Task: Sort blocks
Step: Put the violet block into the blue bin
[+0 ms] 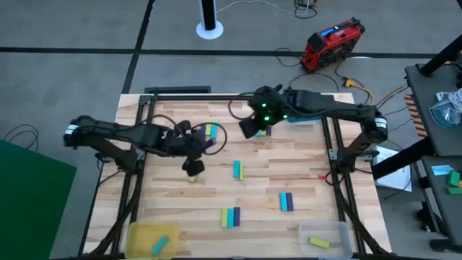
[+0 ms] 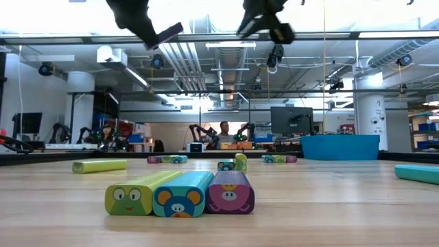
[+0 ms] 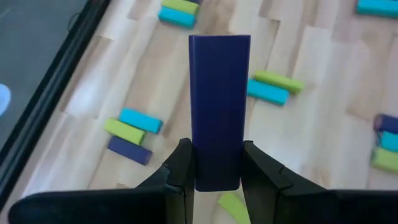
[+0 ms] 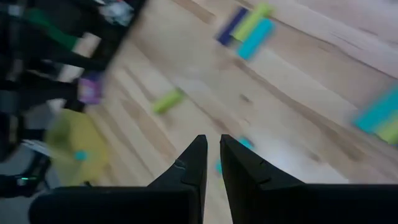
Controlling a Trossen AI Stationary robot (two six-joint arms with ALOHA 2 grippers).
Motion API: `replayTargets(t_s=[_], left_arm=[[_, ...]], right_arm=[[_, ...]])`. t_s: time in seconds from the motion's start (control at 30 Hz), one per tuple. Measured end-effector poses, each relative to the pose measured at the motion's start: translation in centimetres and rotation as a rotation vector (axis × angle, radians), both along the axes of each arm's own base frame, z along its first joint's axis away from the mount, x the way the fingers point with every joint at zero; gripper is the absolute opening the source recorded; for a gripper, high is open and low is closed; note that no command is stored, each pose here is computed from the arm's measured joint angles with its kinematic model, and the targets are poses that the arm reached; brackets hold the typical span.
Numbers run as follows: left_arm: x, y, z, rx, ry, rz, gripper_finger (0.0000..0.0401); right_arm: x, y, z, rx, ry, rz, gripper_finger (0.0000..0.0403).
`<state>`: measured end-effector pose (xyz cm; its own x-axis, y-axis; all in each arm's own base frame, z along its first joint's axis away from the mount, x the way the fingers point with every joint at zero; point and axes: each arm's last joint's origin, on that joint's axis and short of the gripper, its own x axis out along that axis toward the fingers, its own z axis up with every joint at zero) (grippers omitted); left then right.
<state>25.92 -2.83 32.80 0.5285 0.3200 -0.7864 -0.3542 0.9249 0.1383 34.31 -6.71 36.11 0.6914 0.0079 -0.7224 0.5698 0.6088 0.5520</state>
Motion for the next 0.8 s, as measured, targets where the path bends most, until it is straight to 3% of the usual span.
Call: replayTargets(t_s=[0.47,0.8], left_arm=[[2.5,0.7,-1.6,0.009,0.034,0.039,0.0072],[4.6,1.6,-2.0,0.030,0.022,0.081,0.0072]], right_arm=[[3.9,0.1,-2.1,0.066,-0.112,0.067,0.0184],[5.3,0.3,-3.5,0.108,-0.114,0.105,0.0216]])
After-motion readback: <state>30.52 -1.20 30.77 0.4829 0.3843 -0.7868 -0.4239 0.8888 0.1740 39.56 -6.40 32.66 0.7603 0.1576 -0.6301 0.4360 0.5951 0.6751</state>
